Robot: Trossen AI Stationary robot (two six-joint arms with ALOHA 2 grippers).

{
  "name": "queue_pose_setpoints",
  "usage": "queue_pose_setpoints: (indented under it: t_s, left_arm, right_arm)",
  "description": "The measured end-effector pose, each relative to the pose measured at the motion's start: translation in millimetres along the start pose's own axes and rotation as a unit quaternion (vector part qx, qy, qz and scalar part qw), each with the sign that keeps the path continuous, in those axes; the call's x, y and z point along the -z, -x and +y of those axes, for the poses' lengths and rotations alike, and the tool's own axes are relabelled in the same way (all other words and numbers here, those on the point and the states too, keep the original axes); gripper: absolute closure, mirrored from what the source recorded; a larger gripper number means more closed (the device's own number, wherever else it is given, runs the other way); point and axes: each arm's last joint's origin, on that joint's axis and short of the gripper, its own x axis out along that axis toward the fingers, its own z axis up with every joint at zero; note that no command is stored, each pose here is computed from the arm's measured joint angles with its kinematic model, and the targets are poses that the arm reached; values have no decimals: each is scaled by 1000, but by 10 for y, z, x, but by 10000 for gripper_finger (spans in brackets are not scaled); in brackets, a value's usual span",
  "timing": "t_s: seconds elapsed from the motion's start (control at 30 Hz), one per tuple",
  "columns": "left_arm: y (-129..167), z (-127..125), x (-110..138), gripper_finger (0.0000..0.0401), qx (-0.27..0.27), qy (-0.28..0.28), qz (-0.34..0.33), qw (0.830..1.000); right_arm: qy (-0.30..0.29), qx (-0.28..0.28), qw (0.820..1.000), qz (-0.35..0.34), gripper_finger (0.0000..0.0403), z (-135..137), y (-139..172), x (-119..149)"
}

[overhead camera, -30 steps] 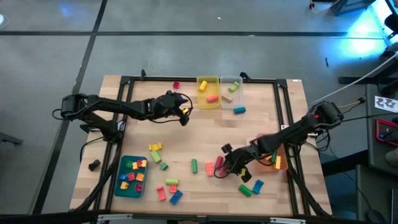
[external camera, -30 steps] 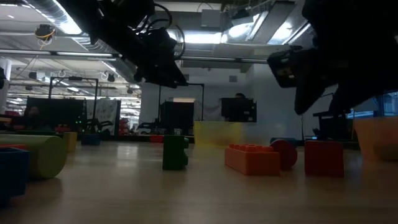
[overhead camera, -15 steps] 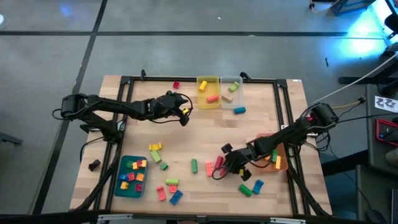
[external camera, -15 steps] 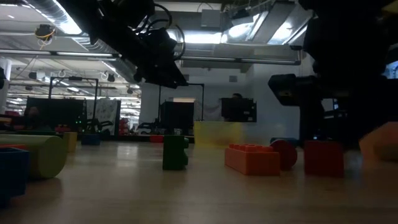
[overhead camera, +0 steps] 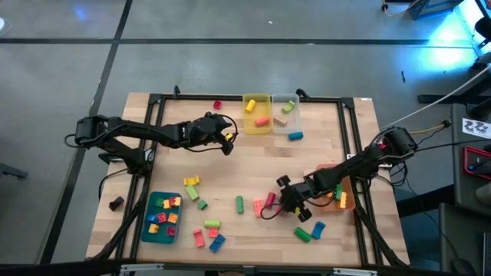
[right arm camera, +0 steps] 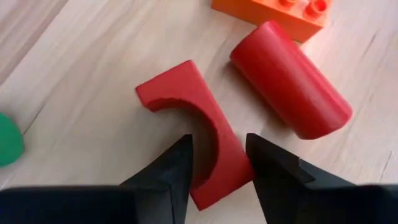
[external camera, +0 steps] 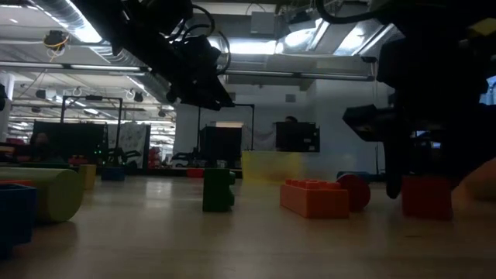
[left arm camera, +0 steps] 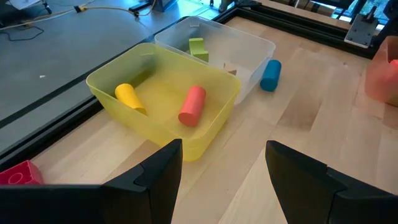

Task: Sort blocks by size
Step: Put the red arch block into the transparent bin

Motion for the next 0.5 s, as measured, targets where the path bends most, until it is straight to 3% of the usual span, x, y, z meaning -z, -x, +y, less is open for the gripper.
queue_pose_setpoints:
  t_s: [0.2, 0.5]
  left_arm:
    - [0, 0, -1, 187, 0, 0, 0, 1000]
    - [0, 0, -1, 187, 0, 0, 0, 1000]
  right_arm:
    - [-17, 1, 1000, -6, 303, -2, 10, -15]
    - [-16, 7, 1000, 26, 298, -33, 109, -187]
